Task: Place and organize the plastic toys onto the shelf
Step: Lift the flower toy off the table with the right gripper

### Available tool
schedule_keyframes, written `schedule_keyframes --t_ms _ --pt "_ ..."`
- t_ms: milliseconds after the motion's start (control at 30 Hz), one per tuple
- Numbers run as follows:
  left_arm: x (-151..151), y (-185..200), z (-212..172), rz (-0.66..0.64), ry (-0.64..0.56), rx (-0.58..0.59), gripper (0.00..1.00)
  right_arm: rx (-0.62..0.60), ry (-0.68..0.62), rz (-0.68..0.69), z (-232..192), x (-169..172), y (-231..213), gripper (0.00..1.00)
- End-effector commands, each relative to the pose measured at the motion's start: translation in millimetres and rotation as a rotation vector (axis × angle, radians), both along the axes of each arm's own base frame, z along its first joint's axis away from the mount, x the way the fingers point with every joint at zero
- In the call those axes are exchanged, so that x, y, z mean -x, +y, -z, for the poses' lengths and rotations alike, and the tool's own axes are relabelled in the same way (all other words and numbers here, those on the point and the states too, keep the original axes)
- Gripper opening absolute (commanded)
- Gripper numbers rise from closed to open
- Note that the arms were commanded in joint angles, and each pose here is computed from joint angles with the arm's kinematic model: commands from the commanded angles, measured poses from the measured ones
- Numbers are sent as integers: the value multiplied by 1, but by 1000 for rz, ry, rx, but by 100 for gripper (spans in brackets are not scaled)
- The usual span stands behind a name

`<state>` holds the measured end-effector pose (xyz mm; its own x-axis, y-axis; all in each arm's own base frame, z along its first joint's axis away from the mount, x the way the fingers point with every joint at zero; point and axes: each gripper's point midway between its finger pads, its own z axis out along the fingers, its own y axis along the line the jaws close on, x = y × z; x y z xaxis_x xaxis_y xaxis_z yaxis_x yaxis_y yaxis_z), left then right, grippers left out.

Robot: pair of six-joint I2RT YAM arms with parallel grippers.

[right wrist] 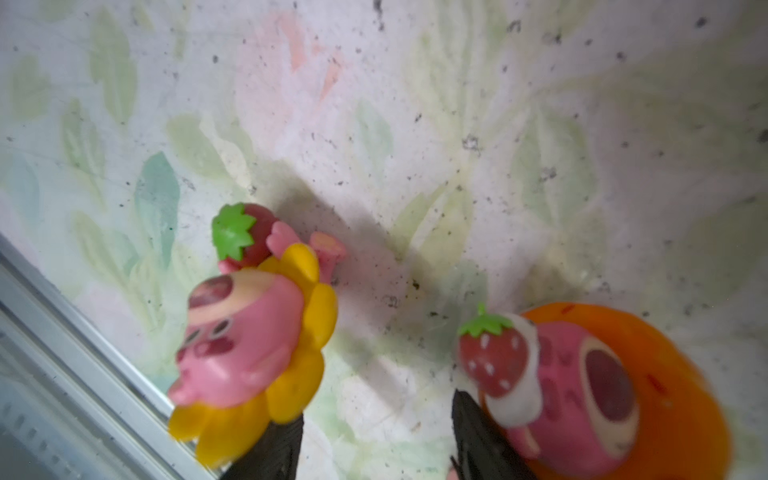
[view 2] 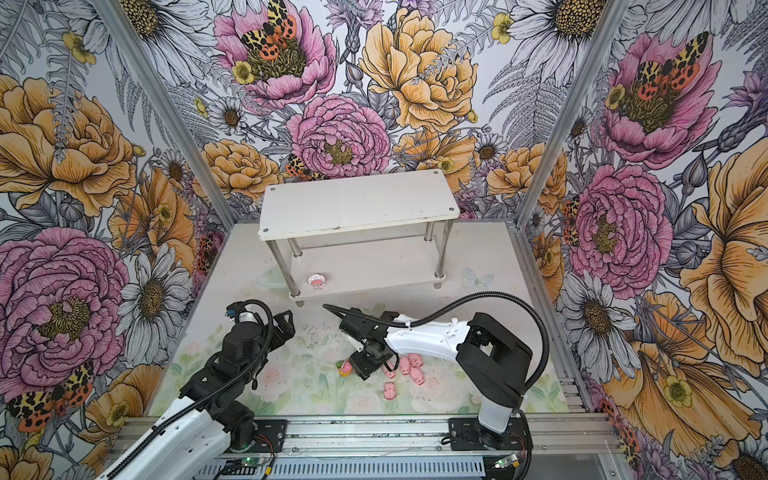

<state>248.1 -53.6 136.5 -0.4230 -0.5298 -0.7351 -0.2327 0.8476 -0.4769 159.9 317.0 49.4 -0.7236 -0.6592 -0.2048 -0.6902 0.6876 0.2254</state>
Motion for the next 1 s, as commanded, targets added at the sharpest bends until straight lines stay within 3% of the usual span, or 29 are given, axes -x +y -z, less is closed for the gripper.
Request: schedule_keyframes --t_ms 0,167,333,767,967 --pt "-3 4 -4 -25 -18 5 99 -104 47 34 -28 8 10 60" --pt "-5 3 -4 -22 -18 7 99 -201 188 77 -32 20 36 66" --pt "-4 2 -2 -16 -14 4 99 -208 250 127 -20 20 49 67" --pt "-2 6 0 -18 -15 -6 99 -224 208 124 -8 -7 82 59" --pt "0 11 -1 -27 -17 -13 99 -192 173 115 -2 -12 78 55"
